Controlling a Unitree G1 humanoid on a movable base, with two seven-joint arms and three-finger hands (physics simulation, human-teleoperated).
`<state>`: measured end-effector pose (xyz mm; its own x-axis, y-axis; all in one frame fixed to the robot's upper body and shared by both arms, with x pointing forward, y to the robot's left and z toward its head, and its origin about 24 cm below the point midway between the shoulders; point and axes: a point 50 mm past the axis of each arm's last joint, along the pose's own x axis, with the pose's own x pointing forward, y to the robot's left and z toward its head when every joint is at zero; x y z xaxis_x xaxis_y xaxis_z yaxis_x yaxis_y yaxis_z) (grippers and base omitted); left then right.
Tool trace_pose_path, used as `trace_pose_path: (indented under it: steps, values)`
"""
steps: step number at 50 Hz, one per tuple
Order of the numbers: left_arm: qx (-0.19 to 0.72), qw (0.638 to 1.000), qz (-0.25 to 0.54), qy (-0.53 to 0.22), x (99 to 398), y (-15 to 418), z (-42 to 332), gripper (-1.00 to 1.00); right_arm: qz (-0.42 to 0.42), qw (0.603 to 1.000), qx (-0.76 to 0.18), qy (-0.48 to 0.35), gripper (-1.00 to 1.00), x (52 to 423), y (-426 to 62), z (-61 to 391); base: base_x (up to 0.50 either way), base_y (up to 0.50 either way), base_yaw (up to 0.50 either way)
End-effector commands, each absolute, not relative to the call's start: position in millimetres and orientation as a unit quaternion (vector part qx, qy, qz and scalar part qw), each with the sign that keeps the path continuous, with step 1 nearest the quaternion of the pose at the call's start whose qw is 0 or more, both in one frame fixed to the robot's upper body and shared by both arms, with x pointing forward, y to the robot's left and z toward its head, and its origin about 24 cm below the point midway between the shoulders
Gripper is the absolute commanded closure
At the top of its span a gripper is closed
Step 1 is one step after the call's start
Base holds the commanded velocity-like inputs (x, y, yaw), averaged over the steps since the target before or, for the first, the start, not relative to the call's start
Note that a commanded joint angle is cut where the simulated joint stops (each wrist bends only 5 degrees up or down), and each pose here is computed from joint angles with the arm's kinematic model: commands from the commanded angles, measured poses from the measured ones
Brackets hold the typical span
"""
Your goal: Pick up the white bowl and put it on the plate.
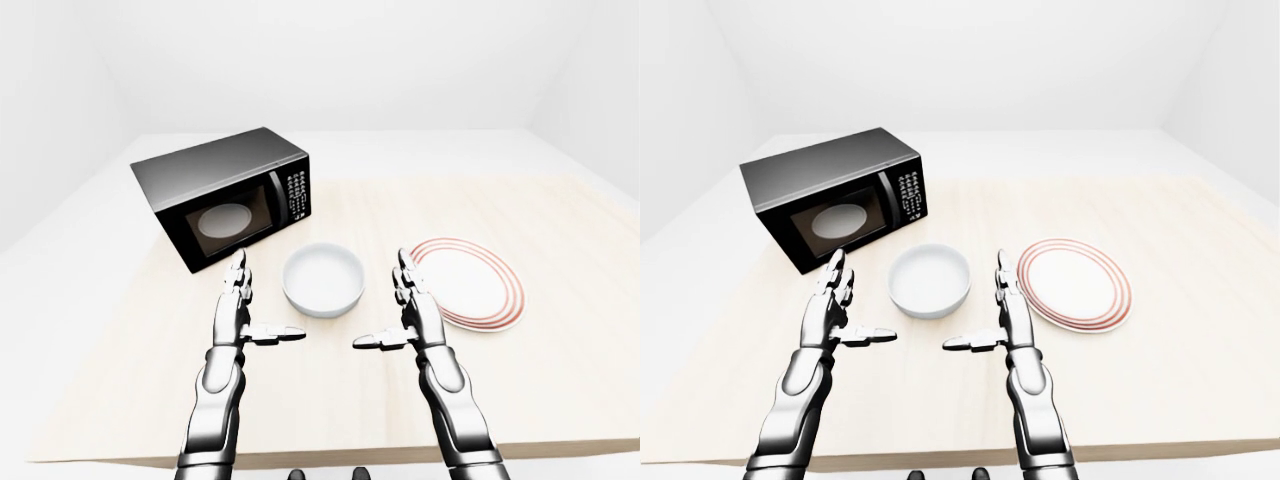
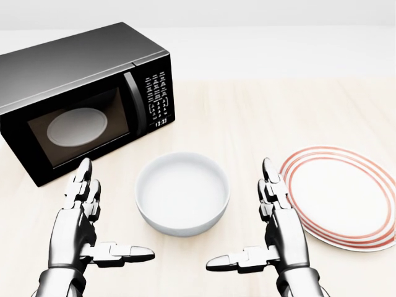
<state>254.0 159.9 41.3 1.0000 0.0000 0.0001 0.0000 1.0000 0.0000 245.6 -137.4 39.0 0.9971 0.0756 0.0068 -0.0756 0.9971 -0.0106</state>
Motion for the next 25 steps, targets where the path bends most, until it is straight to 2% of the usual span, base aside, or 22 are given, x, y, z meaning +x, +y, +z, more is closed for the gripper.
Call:
trace_pose_path:
  steps: [1, 7, 16, 25]
  values:
    - [0.000, 1.000, 0.000, 0.000, 254, 160, 41, -1.00, 0.040, 0.999, -0.007, -0.006, -1.00, 245, -136, 39, 0.09, 0.00, 0.00]
    - [0.000, 1.000, 0.000, 0.000, 254, 160, 41, -1.00, 0.035, 0.999, -0.032, -0.015, -1.00, 245, -136, 42, 0.00, 0.00, 0.00]
    - [0.000, 1.000, 0.000, 0.000, 254, 160, 41, -1.00, 0.013, 0.982, -0.181, -0.052, -1.00, 249, -139, 57, 0.00, 0.00, 0.00]
    - [0.000, 1.000, 0.000, 0.000, 254, 160, 41, -1.00, 0.026, 0.962, -0.265, -0.065, -1.00, 255, -133, 63, 0.00, 0.00, 0.00]
